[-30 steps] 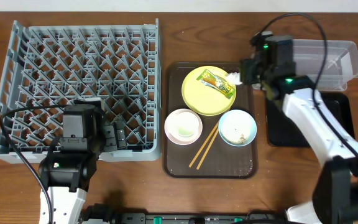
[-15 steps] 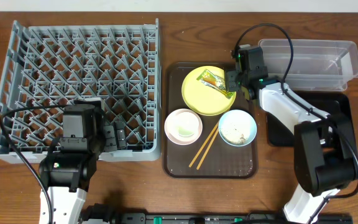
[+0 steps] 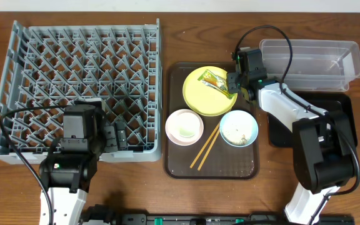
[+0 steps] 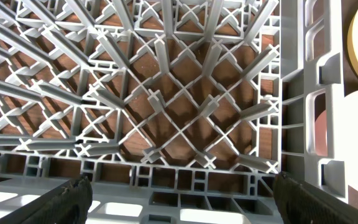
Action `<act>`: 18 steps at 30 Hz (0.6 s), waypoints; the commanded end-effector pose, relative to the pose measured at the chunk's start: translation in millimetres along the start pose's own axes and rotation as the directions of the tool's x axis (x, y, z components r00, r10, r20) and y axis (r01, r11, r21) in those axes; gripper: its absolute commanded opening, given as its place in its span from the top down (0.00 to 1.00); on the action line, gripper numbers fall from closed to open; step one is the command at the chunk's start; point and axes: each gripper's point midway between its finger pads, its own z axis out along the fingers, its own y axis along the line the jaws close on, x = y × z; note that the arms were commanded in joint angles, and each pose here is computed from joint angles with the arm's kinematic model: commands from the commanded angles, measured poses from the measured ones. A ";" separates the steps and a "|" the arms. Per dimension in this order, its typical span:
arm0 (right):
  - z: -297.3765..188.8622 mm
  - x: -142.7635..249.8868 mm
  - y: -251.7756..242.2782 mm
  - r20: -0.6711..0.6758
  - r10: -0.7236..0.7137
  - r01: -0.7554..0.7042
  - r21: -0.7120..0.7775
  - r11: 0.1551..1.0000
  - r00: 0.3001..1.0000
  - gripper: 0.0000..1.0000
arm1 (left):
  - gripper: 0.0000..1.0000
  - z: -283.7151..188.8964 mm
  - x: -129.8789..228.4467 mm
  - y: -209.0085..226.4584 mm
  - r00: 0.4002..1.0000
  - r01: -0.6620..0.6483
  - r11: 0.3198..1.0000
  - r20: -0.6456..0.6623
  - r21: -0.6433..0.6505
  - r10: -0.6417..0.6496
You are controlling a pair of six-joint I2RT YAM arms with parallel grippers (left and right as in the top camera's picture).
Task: Sort waste into correct bins and load items into the dishwasher rack
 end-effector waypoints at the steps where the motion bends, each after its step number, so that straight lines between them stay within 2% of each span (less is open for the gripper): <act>1: 6.1 6.5 8.2 -0.017 -0.007 0.007 -0.004 1.000 1.000 0.75 | 0.06 -6.2 -8.8 0.8 1.000 0.014 1.000 0.026 -0.002 -0.014; 3: 6.1 6.8 9.6 -0.018 -0.004 0.004 -0.009 1.000 1.000 0.88 | 0.06 -6.2 -8.8 0.8 1.000 0.014 1.000 0.026 -0.002 -0.014; 5: 6.0 7.4 12.2 -0.021 -0.006 0.006 -0.021 1.000 1.000 0.94 | 0.06 -6.2 -8.8 0.8 1.000 0.014 1.000 0.026 -0.002 -0.014; 11: -10.5 -5.0 19.8 0.008 -0.003 0.004 -0.066 0.998 1.000 0.99 | 0.06 -6.2 -8.8 0.8 1.000 0.014 1.000 0.026 -0.002 -0.014; 18: -82.1 -66.2 -13.2 0.213 0.039 -0.047 0.031 0.998 0.976 0.99 | 0.06 -6.2 -8.8 0.8 1.000 0.014 1.000 0.026 -0.002 -0.014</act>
